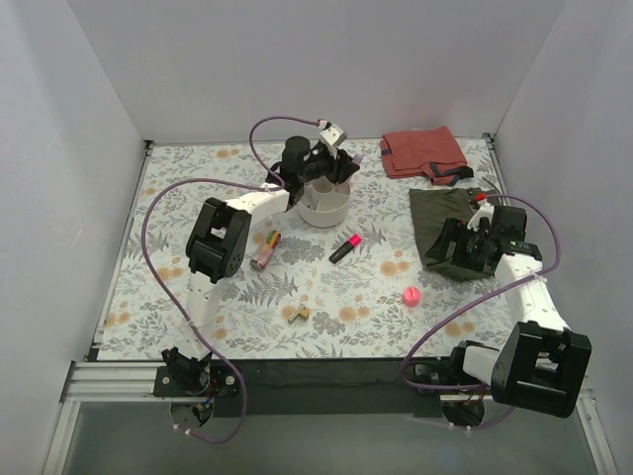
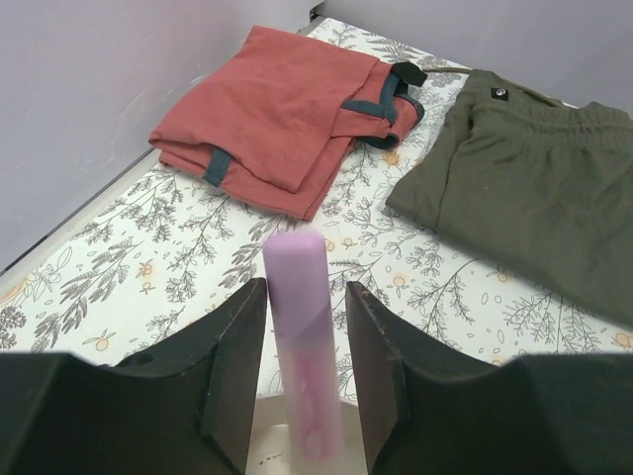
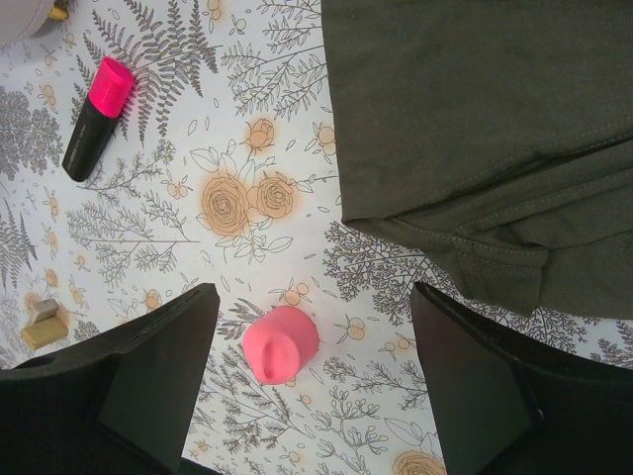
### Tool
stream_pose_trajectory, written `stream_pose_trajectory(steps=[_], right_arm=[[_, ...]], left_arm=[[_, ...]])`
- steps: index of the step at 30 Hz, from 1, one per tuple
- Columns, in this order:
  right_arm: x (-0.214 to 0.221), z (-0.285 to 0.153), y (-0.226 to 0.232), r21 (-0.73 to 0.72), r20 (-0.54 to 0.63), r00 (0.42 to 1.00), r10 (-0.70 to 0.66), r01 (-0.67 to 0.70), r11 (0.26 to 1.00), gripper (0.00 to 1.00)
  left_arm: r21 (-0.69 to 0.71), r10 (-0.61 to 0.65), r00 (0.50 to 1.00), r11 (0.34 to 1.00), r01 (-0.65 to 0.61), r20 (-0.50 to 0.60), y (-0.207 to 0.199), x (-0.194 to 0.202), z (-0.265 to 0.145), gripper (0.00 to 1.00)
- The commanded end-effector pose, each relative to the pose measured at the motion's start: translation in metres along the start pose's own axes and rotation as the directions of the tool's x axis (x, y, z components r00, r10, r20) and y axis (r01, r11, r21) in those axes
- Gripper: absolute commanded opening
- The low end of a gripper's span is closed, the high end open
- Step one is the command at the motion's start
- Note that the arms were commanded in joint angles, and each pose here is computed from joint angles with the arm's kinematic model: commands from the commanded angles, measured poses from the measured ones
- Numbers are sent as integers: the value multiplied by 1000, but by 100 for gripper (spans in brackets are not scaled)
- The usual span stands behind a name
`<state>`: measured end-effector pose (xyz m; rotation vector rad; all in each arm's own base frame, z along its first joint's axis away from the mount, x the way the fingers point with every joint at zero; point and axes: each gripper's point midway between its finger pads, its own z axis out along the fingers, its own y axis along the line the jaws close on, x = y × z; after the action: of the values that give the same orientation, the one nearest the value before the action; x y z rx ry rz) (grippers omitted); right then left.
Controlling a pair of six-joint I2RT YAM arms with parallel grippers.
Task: Sort the stationery into containers
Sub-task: Place the pen in the storage box, then pick up the pen from the center of the board.
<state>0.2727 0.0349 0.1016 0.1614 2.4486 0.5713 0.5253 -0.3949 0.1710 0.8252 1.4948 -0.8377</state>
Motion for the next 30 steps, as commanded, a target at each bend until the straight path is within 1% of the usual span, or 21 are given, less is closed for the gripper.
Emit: stream_pose_trajectory(steps=[1, 2, 5, 7, 11, 13, 14, 16, 17, 18, 19, 20, 21, 22, 23, 24, 25, 26, 27, 28, 30], right_arm=[[-13, -2, 1, -3, 34, 999, -28, 28, 1000, 87], [-12, -2, 1, -3, 34, 999, -28, 28, 1000, 87], [-14, -4, 2, -7, 39, 999, -31, 31, 999, 88], [-15, -4, 3, -8, 43, 999, -33, 33, 999, 88], [-19, -7, 5, -9, 58, 997, -42, 43, 999, 88], [-18, -7, 4, -5, 59, 997, -41, 42, 999, 88], [-18, -9, 5, -6, 65, 997, -45, 45, 999, 88], [-19, -10, 5, -7, 74, 996, -48, 49, 999, 88], [-19, -12, 6, -6, 81, 995, -52, 52, 999, 88], [-20, -12, 6, -5, 87, 995, -55, 56, 998, 88], [-20, -13, 6, -4, 93, 994, -57, 58, 998, 88], [-21, -16, 7, -4, 104, 993, -63, 63, 998, 88], [-21, -17, 7, -2, 110, 992, -64, 65, 998, 88], [-20, -18, 7, -1, 113, 991, -65, 65, 998, 88], [-21, -20, 7, 4, 123, 990, -69, 69, 998, 88], [-21, -22, 8, 5, 129, 989, -72, 71, 997, 88], [-21, -23, 7, 8, 132, 989, -69, 69, 998, 88], [-21, -25, 8, 8, 140, 987, -74, 73, 997, 88], [-21, -26, 8, 10, 147, 986, -75, 74, 997, 88], [-20, -27, 7, 11, 148, 986, -71, 70, 997, 88], [-19, -29, 8, 12, 158, 985, -71, 70, 997, 89]], left_arm=[[-41, 43, 998, 998, -41, 43, 6, -26, -5, 39], [-45, 46, 998, 998, -44, 48, 6, -29, -6, 48], [-53, 61, 995, 997, -57, 76, 5, -47, -11, 50], [-60, 70, 991, 996, -64, 110, 0, -71, -19, 50], [-49, 125, 970, 992, -117, 209, -18, -136, -41, 50], [-49, 146, 959, 989, -139, 242, -26, -160, -52, 50], [-49, 167, 949, 986, -160, 267, -36, -181, -66, 50], [-33, 189, 943, 982, -188, 275, -48, -194, -79, 50], [18, 185, 951, 981, -195, 248, -62, -194, -89, 50], [52, 177, 958, 980, -193, 225, -71, -190, -95, 50], [98, 145, 976, 982, -162, 160, -81, -175, -101, 50], [155, 149, 980, 973, -169, 130, -99, -166, -112, 50], [178, 145, 985, 971, -159, 91, -108, -154, -117, 51], [201, 122, 993, 972, -121, 9, -118, -132, -123, 51], [213, 159, 987, 965, -150, -25, -131, -119, -125, 51], [221, 157, 985, 965, -138, -71, -142, -103, -133, 51], [233, 138, 977, 968, -98, -164, -153, -77, -142, 51], [261, 153, 966, 960, -96, -207, -172, -63, -143, 51], [252, 196, 946, 959, -130, -259, -175, -45, -146, 51], [256, 196, 920, 960, -110, -338, -182, -24, -153, 51], [264, 198, 888, 960, -90, -415, -194, -1, -154, 53]])
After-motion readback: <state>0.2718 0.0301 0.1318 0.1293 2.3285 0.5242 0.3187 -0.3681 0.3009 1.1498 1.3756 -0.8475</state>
